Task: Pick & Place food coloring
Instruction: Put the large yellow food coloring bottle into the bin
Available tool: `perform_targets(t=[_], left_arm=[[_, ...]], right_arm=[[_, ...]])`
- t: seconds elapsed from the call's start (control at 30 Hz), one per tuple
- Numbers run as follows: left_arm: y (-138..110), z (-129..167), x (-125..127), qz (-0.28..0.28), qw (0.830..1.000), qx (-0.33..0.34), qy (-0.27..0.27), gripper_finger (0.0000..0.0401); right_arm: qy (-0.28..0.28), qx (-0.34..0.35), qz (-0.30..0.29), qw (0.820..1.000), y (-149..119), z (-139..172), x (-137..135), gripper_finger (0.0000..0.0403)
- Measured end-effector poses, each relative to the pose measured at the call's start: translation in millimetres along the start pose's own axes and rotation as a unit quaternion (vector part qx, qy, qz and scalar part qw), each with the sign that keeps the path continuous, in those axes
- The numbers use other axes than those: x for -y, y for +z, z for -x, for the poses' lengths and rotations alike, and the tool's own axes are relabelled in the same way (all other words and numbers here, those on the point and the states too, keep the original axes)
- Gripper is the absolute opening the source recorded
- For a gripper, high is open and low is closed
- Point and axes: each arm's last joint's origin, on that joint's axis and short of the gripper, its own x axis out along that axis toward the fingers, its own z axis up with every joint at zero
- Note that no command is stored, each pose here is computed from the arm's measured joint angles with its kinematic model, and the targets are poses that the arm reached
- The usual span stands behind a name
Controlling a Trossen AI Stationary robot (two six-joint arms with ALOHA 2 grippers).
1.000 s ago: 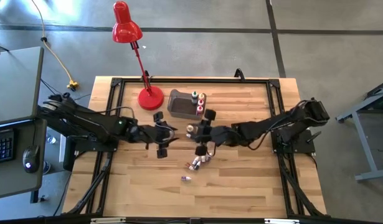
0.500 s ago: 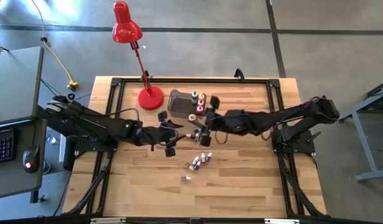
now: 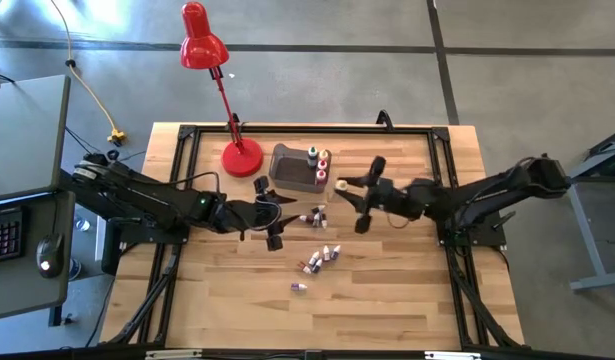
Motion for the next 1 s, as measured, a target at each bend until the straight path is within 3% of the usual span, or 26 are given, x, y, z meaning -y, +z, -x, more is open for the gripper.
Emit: perform_targets(t=[0.13,0.37,0.63,1.0], left_arm=[[8,1,2,-0.005,0.999,0.037,-0.034,0.0184],[14,-23,6,0.019,0.989,0.100,-0.105,0.0184],[2,-56,-1,0.026,0.995,0.095,-0.030,0.0184],[5,-61,0,0.020,0.988,0.128,-0.081,0.0184]], right_arm=[[0.038,0.054,-0.046,0.997,-29,23,4,0.0124],[0.044,0.050,-0.031,0.997,-38,16,0,0.0122],[0.091,0.043,-0.016,0.995,-25,-3,-11,0.0127],[0.112,0.024,-0.008,0.993,-27,-4,-12,0.0125]])
